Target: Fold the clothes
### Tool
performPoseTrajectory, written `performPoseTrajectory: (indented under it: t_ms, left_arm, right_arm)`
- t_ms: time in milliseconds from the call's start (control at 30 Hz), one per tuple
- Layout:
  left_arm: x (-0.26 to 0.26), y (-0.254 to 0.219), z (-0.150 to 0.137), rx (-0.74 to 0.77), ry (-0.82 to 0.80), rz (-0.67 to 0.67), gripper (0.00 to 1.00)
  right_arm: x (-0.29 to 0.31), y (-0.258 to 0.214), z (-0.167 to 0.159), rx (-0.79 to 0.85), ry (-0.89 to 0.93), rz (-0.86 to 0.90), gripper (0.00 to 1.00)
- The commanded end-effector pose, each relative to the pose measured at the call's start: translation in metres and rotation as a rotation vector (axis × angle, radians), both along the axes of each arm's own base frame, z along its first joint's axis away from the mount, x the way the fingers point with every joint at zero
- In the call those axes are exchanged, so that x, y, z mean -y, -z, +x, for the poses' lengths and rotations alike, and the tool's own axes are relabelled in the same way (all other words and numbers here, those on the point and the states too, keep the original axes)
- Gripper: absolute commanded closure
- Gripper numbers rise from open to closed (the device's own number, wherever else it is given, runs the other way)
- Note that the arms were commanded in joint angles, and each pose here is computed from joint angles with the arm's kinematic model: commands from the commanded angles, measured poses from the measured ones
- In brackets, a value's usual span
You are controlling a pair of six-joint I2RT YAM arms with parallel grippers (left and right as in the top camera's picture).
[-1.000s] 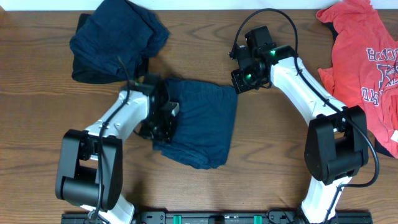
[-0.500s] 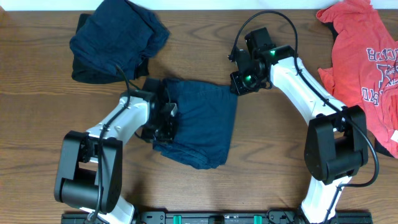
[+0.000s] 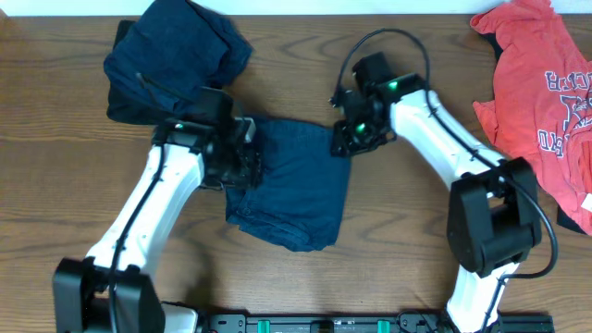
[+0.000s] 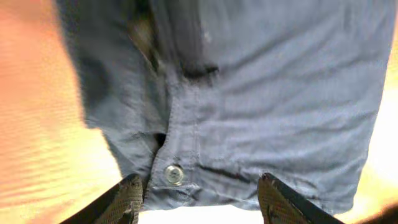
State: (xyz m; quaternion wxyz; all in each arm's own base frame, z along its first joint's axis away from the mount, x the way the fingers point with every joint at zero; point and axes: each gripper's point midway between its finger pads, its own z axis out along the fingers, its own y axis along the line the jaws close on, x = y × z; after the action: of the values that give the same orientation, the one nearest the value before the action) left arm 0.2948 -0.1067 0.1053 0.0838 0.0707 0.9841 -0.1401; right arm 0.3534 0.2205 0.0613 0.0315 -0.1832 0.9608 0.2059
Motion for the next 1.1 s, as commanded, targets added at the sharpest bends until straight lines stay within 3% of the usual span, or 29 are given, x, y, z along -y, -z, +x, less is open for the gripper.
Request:
performPoseTrajectory:
  t_ms: [0, 267, 533, 800, 1067]
  left_arm:
    - [-0.013, -0.009, 0.012, 0.056, -0.031, 0.026, 0.38]
    - [-0.012, -0.011, 0.023, 0.096, -0.035, 0.020, 0.38]
    - [-0.011, -0.013, 0.027, 0.118, -0.034, 0.015, 0.38]
    - [-0.008, 0.000, 0.041, 0.123, -0.035, 0.013, 0.38]
    - [0.001, 0.043, 0.054, 0.032, -0.085, -0.021, 0.36]
  right_arm:
    - [-0.001, 0.028, -0.023, -0.059, 0.013, -0.079, 0.71]
    - [0.002, 0.067, -0.036, -0.021, 0.014, -0.136, 0.71]
    - [0.043, 0.088, 0.005, 0.196, 0.093, -0.298, 0.59]
    - [0.049, 0.080, 0.038, 0.299, 0.103, -0.244, 0.56]
    - [0.027, 0.025, 0.053, 0.308, 0.088, -0.152, 0.16]
